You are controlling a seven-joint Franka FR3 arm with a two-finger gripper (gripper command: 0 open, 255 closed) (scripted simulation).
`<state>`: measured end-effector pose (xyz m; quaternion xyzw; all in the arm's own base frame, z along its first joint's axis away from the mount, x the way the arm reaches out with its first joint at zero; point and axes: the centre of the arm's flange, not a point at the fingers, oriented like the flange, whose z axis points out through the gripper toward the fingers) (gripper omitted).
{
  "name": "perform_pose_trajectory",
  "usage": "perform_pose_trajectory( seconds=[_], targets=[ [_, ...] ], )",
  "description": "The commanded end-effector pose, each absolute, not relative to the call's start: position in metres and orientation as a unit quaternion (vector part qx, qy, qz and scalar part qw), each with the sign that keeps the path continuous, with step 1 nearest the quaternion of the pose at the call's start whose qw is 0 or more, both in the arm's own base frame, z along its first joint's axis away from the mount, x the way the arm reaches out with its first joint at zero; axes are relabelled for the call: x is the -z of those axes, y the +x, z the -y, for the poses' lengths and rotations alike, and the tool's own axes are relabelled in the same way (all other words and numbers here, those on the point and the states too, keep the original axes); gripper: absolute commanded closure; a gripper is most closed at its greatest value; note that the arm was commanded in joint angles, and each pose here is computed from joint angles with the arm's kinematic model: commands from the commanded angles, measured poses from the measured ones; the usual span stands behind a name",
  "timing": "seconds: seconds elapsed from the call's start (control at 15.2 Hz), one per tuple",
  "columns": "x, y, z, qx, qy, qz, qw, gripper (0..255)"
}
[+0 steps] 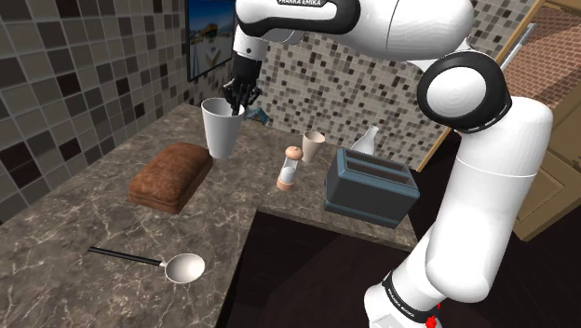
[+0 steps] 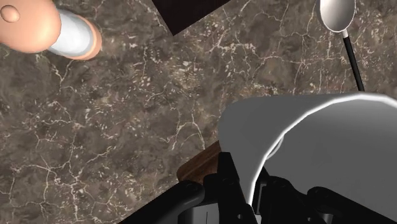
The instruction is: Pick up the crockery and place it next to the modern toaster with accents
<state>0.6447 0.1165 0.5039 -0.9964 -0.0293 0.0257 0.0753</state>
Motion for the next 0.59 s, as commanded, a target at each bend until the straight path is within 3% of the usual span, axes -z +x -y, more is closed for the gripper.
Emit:
perform_pose_trajectory(
  seconds=[0.0,0.53],
  targets=[
    [-0.515,0.644,-0.116,-0.026,-0.996,0.029,0.075,255],
    [-0.558,0.644,-0.116,-0.026,-0.996,0.029,0.075,255]
  ],
)
